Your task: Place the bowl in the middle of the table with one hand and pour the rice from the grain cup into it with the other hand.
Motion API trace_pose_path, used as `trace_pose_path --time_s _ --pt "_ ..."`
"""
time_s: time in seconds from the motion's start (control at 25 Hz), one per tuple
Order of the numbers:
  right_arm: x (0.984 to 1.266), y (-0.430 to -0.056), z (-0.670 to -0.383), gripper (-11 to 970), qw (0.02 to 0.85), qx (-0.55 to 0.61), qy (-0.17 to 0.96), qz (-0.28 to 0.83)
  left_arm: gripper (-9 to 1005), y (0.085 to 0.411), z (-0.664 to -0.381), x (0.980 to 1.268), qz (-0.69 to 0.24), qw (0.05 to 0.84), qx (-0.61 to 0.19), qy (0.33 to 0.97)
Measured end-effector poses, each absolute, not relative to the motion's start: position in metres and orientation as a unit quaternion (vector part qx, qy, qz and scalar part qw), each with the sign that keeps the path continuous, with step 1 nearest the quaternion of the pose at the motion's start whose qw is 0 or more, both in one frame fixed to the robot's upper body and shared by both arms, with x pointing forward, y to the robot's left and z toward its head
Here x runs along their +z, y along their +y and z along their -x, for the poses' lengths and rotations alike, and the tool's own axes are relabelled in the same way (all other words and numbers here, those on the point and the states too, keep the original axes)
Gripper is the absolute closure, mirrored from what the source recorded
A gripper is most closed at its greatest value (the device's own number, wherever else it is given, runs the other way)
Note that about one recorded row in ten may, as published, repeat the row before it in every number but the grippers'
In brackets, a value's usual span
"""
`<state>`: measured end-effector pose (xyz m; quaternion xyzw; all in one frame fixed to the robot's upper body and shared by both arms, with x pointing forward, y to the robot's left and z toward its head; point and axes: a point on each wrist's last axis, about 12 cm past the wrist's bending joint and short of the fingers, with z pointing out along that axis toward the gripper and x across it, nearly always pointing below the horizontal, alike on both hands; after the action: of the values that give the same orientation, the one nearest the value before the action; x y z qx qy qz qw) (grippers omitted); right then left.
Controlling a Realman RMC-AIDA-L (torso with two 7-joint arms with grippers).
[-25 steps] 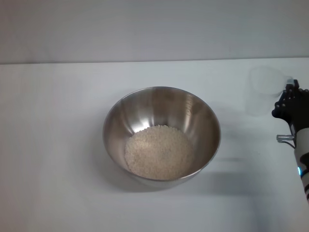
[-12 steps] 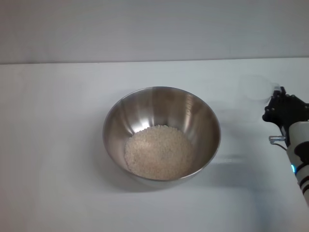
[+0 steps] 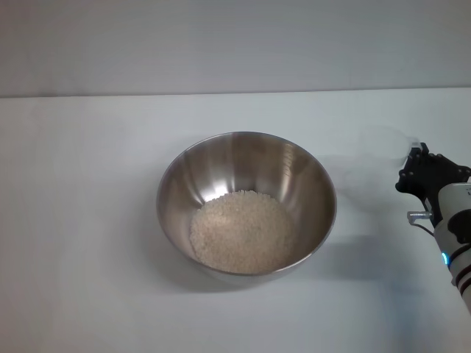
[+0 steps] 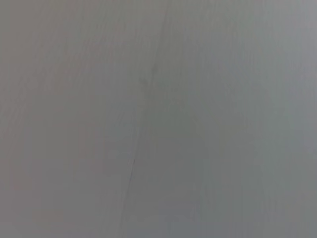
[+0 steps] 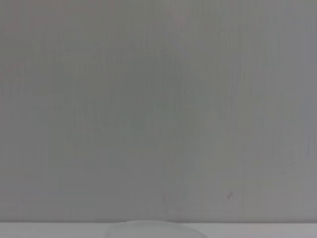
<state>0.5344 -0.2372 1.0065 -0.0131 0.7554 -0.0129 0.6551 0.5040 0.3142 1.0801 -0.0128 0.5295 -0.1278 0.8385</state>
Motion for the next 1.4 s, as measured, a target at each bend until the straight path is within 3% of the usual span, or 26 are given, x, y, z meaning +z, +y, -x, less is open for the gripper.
trace_pose_path --time_s 0.4,0.8,1.4 --pt "1.0045 -0.2363 -0.5354 945 0.648 -0.009 0.761 0.021 561 0.3140 -0.5029 1.0809 0.012 0.841 -0.129 0.525" --pt "1.0040 -0.2349 -0.5356 851 0.646 -0.006 0.762 0.028 561 0.3147 -0.5015 1.0807 0.012 0.842 -0.128 0.524" --pt "0.9998 -0.2360 -0.5280 801 0.644 -0.001 0.764 0.036 561 0.3176 -0.4994 1.0812 0.014 0.845 -0.124 0.521"
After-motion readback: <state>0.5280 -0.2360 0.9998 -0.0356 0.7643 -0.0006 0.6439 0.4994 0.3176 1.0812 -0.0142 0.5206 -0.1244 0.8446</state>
